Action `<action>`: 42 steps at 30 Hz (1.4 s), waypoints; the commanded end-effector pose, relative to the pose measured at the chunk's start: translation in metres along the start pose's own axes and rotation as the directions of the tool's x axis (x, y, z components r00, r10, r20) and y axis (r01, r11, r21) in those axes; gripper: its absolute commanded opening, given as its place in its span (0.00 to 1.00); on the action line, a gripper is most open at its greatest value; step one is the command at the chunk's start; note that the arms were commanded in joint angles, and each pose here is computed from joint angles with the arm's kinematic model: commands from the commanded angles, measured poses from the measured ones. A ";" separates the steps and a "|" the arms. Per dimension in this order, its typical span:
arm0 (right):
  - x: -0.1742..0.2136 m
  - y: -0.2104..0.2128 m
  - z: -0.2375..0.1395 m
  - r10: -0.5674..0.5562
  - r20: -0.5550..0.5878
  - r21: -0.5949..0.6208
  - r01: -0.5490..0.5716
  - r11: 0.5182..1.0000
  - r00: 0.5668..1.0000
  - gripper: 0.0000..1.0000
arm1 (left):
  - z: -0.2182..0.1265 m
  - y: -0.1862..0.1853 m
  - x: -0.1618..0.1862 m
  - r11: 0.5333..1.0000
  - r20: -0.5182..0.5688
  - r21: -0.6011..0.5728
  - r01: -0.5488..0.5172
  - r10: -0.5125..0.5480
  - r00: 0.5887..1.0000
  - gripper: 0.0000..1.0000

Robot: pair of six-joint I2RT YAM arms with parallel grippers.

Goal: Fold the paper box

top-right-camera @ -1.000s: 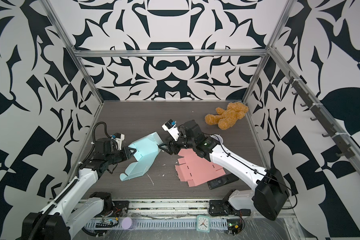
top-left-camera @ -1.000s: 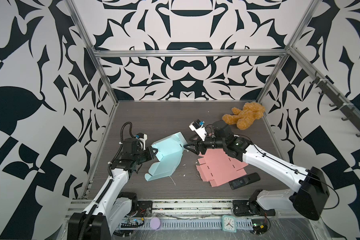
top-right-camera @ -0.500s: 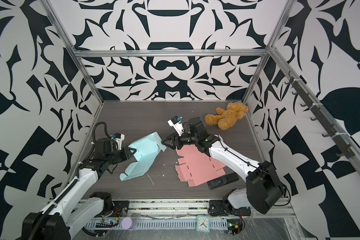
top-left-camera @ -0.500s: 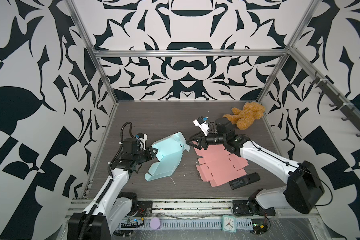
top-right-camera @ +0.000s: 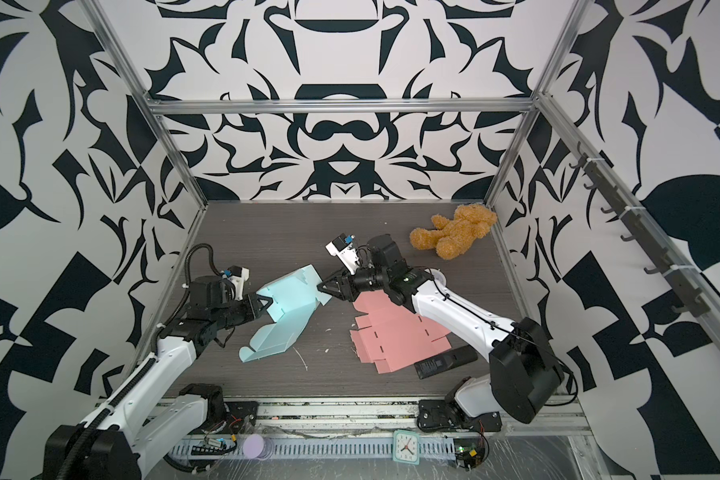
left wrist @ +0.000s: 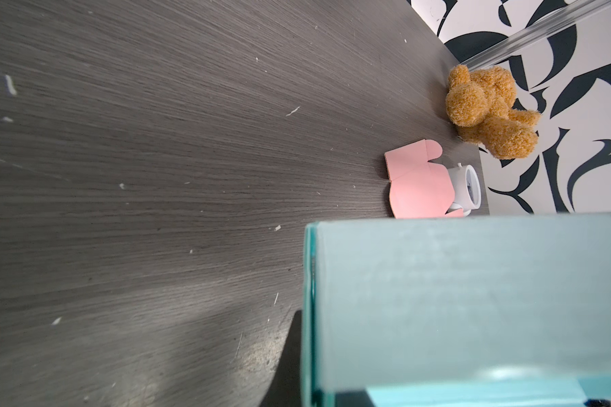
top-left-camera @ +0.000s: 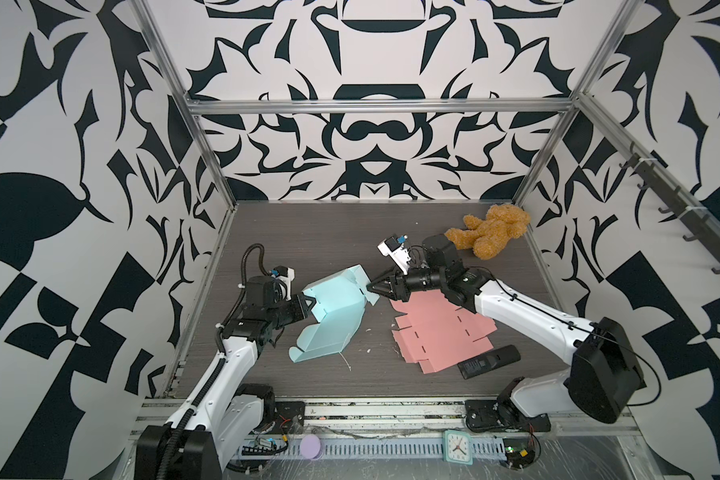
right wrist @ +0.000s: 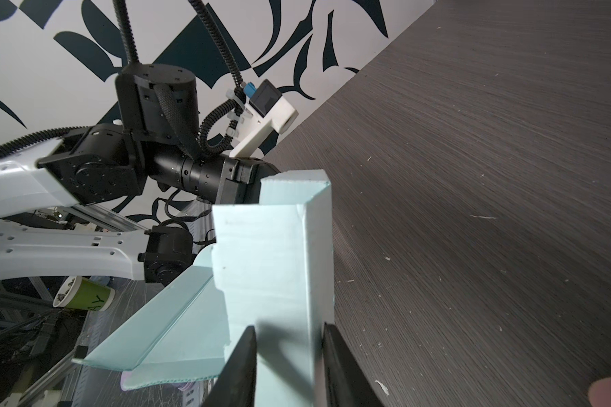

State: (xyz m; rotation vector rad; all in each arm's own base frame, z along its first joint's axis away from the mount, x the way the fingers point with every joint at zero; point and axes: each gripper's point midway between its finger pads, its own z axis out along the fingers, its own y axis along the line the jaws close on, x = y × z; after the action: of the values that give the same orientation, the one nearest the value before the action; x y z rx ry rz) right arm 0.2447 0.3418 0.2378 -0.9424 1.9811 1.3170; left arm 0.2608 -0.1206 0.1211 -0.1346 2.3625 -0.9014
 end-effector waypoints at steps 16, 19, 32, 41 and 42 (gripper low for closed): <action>-0.004 -0.001 0.017 -0.166 -0.123 0.284 0.195 0.939 0.978 0.35 | -0.001 -0.007 -0.006 1.000 0.008 0.007 -0.008 0.008 1.000 0.05; -0.004 -0.002 0.018 -0.189 -0.148 0.341 0.230 0.912 0.971 0.36 | 0.000 -0.005 -0.006 1.000 0.010 -0.005 -0.002 0.002 1.000 0.05; -0.003 -0.004 0.026 -0.261 -0.247 0.472 0.351 0.809 0.933 0.35 | 0.005 -0.008 -0.004 1.000 0.000 -0.025 -0.014 0.014 1.000 0.05; -0.003 -0.003 0.024 -0.282 -0.306 0.574 0.413 0.708 0.909 0.35 | 0.005 -0.004 -0.005 0.998 0.013 -0.054 0.012 -0.012 1.000 0.05; -0.004 -0.003 0.024 -0.283 -0.309 0.581 0.416 0.699 0.908 0.35 | 0.005 -0.003 -0.005 0.998 0.016 -0.059 0.016 -0.015 1.000 0.05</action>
State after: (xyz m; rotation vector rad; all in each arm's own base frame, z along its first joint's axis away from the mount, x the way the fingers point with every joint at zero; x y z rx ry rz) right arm 0.2417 0.3686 0.2104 -1.1075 2.0715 0.3699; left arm 0.2611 -0.1236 0.1108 -0.1681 2.4072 -0.8333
